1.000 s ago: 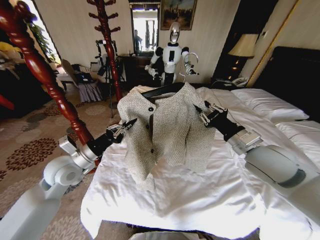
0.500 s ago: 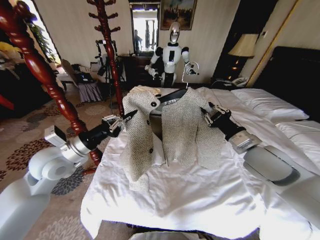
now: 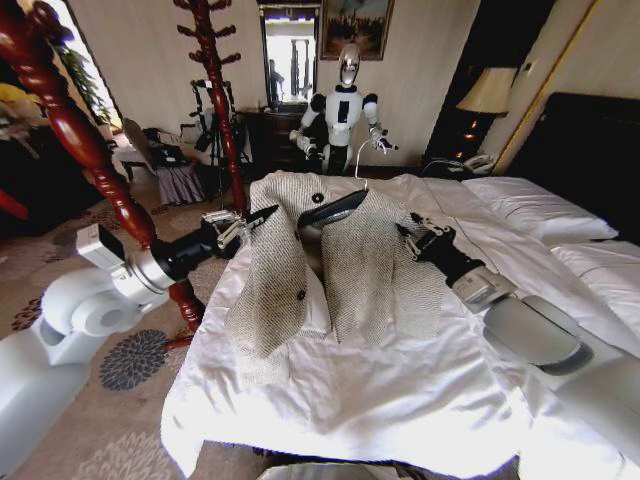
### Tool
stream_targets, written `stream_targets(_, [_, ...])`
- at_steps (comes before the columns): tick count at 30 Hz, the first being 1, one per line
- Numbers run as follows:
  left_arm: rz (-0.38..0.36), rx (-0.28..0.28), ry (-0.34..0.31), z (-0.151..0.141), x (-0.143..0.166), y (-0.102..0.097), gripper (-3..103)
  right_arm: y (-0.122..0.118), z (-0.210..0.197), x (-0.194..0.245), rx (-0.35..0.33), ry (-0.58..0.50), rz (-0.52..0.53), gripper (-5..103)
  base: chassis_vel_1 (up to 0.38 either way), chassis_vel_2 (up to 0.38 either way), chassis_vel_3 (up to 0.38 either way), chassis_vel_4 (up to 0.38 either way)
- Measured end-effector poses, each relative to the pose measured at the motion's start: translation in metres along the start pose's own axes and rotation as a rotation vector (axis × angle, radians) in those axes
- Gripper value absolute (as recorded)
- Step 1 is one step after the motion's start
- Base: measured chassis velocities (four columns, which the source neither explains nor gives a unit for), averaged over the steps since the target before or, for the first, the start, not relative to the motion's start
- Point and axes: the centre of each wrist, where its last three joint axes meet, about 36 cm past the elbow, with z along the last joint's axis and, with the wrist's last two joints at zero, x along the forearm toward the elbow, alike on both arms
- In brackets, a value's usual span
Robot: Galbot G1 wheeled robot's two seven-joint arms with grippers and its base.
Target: Pick up the clothes from the bed and hang them on the clothes hanger.
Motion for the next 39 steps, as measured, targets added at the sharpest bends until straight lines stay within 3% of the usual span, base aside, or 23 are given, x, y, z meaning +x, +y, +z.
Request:
stream_targets(2, [0.006, -0.004, 0.010, 0.000, -0.001, -0.002, 0, 0.000, 0.000, 0.000, -0.010, -0.010, -0.005, 23, 0.000, 0.000, 0.000, 0.000])
stream_targets(5, [0.021, -0.005, 0.051, 0.010, -0.002, -0.011, 0, 0.002, -0.006, 0.001, -0.115, -0.052, -0.032, 23, 0.000, 0.000, 0.000, 0.000])
stream_targets(8, [0.024, -0.003, 0.072, 0.015, -0.001, -0.015, -2, 0.002, -0.012, 0.002, -0.167, -0.078, -0.049, 23, 0.000, 0.000, 0.000, 0.000])
stream_targets(14, [0.032, -0.023, 0.133, 0.025, -0.001, -0.027, 24, -0.001, -0.025, 0.005, -0.237, -0.147, -0.086, 23, 0.000, 0.000, 0.000, 0.000])
stream_targets(16, [0.033, -0.026, 0.139, 0.026, -0.001, -0.028, 24, -0.001, -0.026, 0.006, -0.246, -0.150, -0.087, 23, 0.000, 0.000, 0.000, 0.000])
stream_targets(21, [0.027, -0.037, 0.164, 0.031, 0.002, -0.035, 46, -0.006, -0.031, 0.006, -0.304, -0.168, -0.088, 23, 0.000, 0.000, 0.000, 0.000])
stream_targets(22, [0.027, -0.036, 0.164, 0.032, 0.003, -0.036, 52, -0.007, -0.033, 0.007, -0.320, -0.171, -0.090, 23, 0.000, 0.000, 0.000, 0.000])
stream_targets(24, [0.027, -0.037, 0.163, 0.032, 0.004, -0.037, 52, -0.007, -0.034, 0.007, -0.331, -0.173, -0.091, 23, 0.000, 0.000, 0.000, 0.000])
stream_targets(30, [0.056, -0.059, 0.127, 0.027, 0.008, -0.045, 79, -0.007, -0.035, 0.007, -0.411, -0.144, -0.085, 23, 0.000, 0.000, 0.000, 0.000])
stream_targets(32, [0.057, -0.060, 0.125, 0.027, 0.008, -0.044, 79, -0.007, -0.035, 0.007, -0.416, -0.140, -0.083, 23, 0.000, 0.000, 0.000, 0.000])
stream_targets(33, [0.059, -0.066, 0.123, 0.027, 0.010, -0.044, 90, -0.007, -0.035, 0.007, -0.426, -0.130, -0.077, 23, 0.000, 0.000, 0.000, 0.000])
stream_targets(34, [0.057, -0.072, 0.122, 0.026, 0.010, -0.043, 90, -0.007, -0.034, 0.006, -0.432, -0.126, -0.073, 23, 0.000, 0.000, 0.000, 0.000])
stream_targets(35, [0.052, -0.093, 0.122, 0.026, 0.011, -0.042, 98, -0.007, -0.034, 0.006, -0.443, -0.121, -0.071, 23, 0.000, 0.000, 0.000, 0.000])
stream_targets(39, [0.044, -0.134, 0.108, 0.024, 0.014, -0.042, 100, -0.005, -0.036, 0.007, -0.510, -0.104, -0.071, 23, 0.000, 0.000, 0.000, 0.000])
